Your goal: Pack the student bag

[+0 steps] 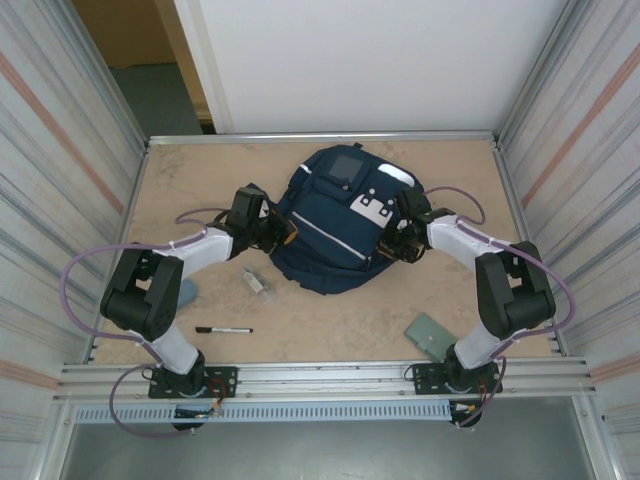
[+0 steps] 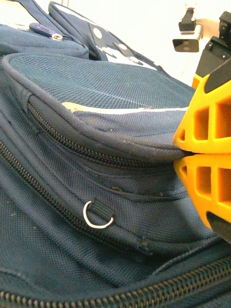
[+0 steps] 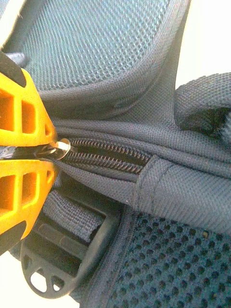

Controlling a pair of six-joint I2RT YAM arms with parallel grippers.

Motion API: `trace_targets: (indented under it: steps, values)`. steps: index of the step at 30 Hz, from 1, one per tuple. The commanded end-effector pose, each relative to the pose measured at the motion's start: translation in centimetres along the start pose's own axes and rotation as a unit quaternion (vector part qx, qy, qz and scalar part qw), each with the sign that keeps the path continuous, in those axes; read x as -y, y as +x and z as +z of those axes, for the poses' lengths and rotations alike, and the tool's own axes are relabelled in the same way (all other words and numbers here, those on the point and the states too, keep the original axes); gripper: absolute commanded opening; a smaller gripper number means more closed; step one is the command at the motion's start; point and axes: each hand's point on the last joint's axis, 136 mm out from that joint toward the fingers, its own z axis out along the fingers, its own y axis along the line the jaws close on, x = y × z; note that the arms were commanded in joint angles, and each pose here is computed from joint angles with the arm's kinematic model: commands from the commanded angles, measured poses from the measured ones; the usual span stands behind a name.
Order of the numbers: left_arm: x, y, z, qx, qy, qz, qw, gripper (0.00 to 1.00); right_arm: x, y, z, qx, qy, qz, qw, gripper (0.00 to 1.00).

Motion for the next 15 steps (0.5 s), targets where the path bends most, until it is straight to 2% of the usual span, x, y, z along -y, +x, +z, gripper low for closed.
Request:
trace_targets:
  steps: [1,8,15]
  values:
    - [1.5,0.6,0.3,-0.016,0.02,0.004,1.0,0.0,-2.3,1.7,-2.0,-0.054,-0.064,0.014,0.996,0.05]
    - [0.7,0.7,1.4,-0.02,0.022,-0.016,0.999,0.0,-2.7,3.5,-1.8,-0.097,-0.081,0.031,0.991,0.04]
    - [0.8,0.6,1.7,-0.013,0.021,-0.017,1.0,0.0,-2.8,5.0,-1.1,-0.106,-0.068,0.029,0.992,0.08]
